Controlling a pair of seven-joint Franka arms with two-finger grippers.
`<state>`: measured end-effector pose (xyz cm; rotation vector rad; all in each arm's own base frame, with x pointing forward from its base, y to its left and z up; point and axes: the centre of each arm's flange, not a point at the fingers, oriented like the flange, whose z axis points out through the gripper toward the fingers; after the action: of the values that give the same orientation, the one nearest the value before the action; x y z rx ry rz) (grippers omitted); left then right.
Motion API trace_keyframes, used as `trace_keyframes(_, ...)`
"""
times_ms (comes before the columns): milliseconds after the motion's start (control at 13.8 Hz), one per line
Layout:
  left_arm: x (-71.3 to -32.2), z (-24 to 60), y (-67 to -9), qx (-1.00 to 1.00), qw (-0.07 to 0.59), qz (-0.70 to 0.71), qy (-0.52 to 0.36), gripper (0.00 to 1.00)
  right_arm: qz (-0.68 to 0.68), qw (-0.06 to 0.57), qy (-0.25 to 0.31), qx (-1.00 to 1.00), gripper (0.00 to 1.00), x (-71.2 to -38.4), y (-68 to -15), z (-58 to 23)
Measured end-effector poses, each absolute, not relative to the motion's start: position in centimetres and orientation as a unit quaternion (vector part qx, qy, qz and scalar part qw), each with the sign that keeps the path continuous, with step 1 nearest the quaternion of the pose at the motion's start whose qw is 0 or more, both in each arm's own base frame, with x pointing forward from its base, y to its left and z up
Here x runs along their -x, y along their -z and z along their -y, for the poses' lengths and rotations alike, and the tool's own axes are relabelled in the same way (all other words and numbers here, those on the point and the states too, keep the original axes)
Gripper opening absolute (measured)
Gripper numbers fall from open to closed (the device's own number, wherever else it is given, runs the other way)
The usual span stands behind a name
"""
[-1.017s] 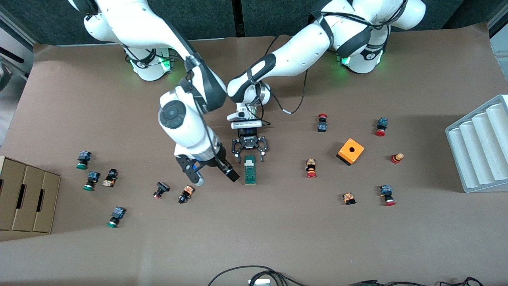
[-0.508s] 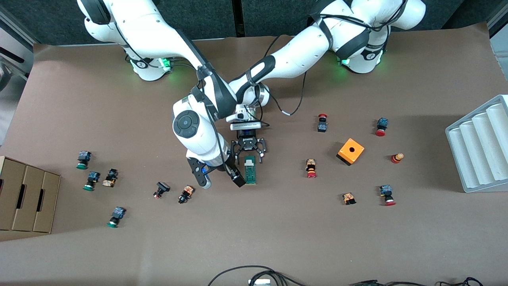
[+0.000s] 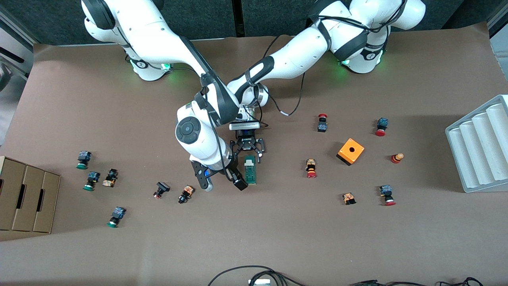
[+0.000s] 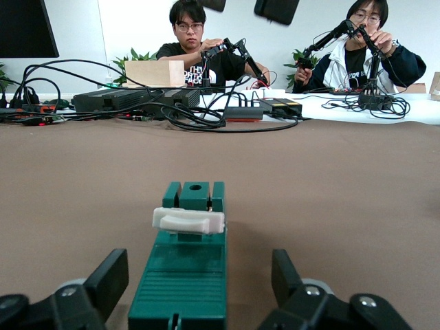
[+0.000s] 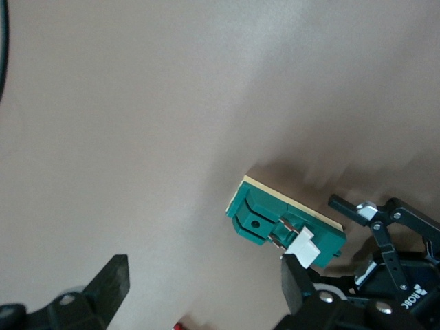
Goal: Close load switch with both arms
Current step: 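Position the right gripper fingers around the white toggle of the switch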
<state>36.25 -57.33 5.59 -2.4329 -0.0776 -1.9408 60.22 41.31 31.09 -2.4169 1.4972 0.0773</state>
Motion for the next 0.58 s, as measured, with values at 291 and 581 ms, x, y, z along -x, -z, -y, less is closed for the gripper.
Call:
trace_keyframes(291, -36.2, 57.4, -5.6, 0.781, 0.014, 0.025, 0.624, 0.90, -0.528, 0.144, -0.029, 0.836, 0.99, -59.5, -30.2, -42.4)
trace_keyframes(581, -35.1, 57.9, -5.6, 0.783, 0.015, 0.026, 0.621, 0.90, -0.532, 0.141, -0.032, 0.834, 0.99, -59.2, -29.6, -42.9)
